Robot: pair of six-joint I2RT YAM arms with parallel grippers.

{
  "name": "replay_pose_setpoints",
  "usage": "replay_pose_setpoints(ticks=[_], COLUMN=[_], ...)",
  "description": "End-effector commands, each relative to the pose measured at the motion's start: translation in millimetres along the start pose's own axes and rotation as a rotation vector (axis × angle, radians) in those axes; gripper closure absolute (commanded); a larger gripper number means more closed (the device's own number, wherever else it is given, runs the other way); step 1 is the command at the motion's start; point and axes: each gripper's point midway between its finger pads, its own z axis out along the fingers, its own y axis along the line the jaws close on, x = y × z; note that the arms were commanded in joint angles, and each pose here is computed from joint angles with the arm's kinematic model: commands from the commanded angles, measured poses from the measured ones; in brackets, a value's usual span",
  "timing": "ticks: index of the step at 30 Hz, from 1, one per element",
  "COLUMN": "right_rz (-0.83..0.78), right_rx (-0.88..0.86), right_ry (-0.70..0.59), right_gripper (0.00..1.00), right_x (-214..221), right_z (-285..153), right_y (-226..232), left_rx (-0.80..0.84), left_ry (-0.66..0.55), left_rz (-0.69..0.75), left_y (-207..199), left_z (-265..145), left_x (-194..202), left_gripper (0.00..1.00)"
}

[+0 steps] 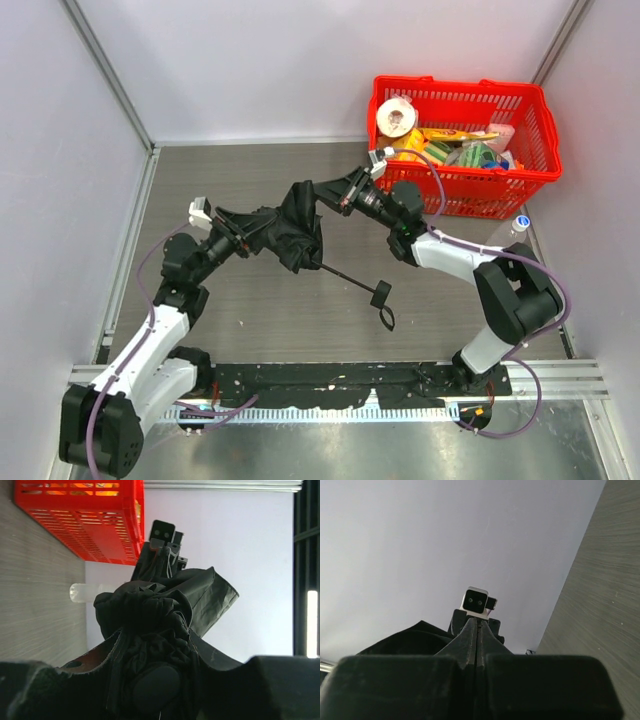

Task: Put away the umbrella

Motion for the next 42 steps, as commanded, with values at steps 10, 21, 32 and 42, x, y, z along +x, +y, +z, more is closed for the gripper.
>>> replay_pose_setpoints(ticks=[10,21,32,42], right_rz=[-0.501,-0.738,-0.855,-0.935], right_rx=[0.010,-0.065,-0.214,-0.203], right_ry=[-0.377,-0.355,0.001,0.250], right_gripper=[1.00,1.00,1.00,1.00], right_x=[-87.6,-54.4,67.4,151.0], right_z=[-18.3,1.1,26.8,36.2], right_y=[81.1,144.1,171.7,137.3], left_rx=[-0.609,-0.826,-1.102,-1.127], left_ry=[-0.009,-0.019,-0.100,-0.142], left_rz=[-0.014,-0.037,-0.059,-0.055], left_y=[120.2,171.5,201.5,200.7], left_z=[-53.5,-61.0,-71.8,-67.0], left_x=[9.7,-0.5,-23.7,-33.8], left_gripper=[1.00,1.00,1.00,1.00])
